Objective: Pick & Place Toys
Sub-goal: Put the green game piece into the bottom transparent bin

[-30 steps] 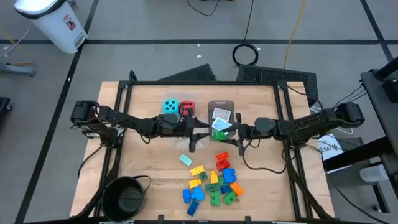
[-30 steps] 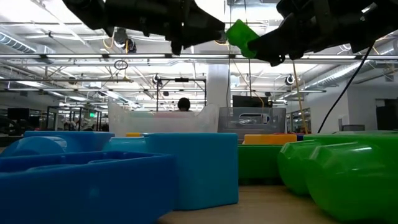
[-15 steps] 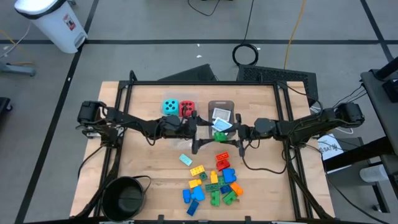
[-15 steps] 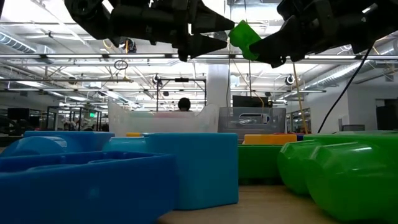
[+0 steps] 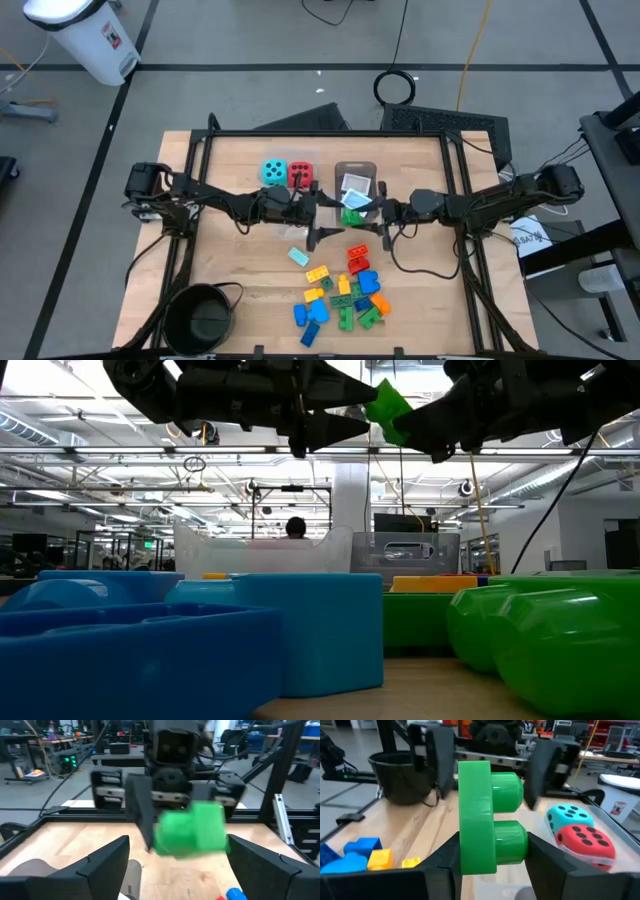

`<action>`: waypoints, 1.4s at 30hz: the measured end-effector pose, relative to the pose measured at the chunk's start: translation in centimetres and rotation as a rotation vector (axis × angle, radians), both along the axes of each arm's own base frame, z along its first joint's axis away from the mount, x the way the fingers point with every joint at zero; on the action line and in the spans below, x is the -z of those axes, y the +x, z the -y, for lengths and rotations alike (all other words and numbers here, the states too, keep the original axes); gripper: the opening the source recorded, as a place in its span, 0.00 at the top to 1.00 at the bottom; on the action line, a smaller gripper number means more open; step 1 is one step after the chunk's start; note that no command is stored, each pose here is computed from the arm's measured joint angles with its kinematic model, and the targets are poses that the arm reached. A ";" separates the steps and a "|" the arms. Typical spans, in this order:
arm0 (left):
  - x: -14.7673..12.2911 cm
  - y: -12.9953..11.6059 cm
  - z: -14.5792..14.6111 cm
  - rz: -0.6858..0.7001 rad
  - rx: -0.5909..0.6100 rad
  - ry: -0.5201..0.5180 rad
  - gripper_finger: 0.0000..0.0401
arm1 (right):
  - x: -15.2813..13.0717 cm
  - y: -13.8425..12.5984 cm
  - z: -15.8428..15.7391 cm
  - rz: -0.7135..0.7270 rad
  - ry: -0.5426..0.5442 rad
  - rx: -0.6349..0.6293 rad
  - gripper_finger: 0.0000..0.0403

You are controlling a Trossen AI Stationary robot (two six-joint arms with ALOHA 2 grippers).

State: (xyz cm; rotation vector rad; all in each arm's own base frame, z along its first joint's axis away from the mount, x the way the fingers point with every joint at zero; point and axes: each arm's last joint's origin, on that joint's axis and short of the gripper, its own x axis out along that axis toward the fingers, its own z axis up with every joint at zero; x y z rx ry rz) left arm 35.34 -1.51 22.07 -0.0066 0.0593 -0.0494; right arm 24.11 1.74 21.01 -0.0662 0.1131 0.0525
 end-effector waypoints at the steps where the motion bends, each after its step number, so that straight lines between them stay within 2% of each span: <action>1: 0.0 0.0 0.0 0.000 -0.005 0.001 0.18 | 0.2 0.2 -0.1 -0.002 -0.009 -0.005 0.64; 8: -0.1 0.0 0.1 0.007 -0.003 0.002 0.21 | 1.0 1.8 -0.2 -0.045 -0.011 -0.005 0.61; 15: 0.1 0.0 0.2 -0.012 0.000 -0.013 0.28 | 0.6 2.0 -0.3 -0.025 -0.013 -0.008 0.64; 19: 0.1 0.0 0.2 -0.016 -0.001 -0.022 0.35 | 0.6 2.0 -0.3 -0.023 -0.013 -0.006 0.62; 24: 0.2 0.0 0.2 -0.027 -0.009 -0.026 0.55 | 0.6 2.0 -0.3 -0.024 0.000 0.003 0.61; 27: 0.3 -0.1 0.1 -0.042 -0.014 -0.027 0.56 | 0.7 2.0 -0.2 -0.033 0.025 0.007 0.60; 30: -0.8 -0.9 -0.1 -0.076 -0.009 -0.022 0.56 | 0.3 1.9 -0.3 -0.025 0.047 -0.001 0.57; 36: -3.2 -5.0 -0.2 -0.289 -0.028 0.017 0.56 | -0.7 0.1 -0.4 -0.094 0.064 -0.011 0.46; 39: -1.3 -6.8 0.1 -0.442 -0.042 0.028 0.56 | -1.4 -0.5 -0.7 -0.088 0.062 -0.026 0.41; 42: 1.4 -8.2 0.3 -0.552 0.000 -0.001 0.56 | -1.7 -0.7 -1.1 -0.066 0.061 -0.043 0.38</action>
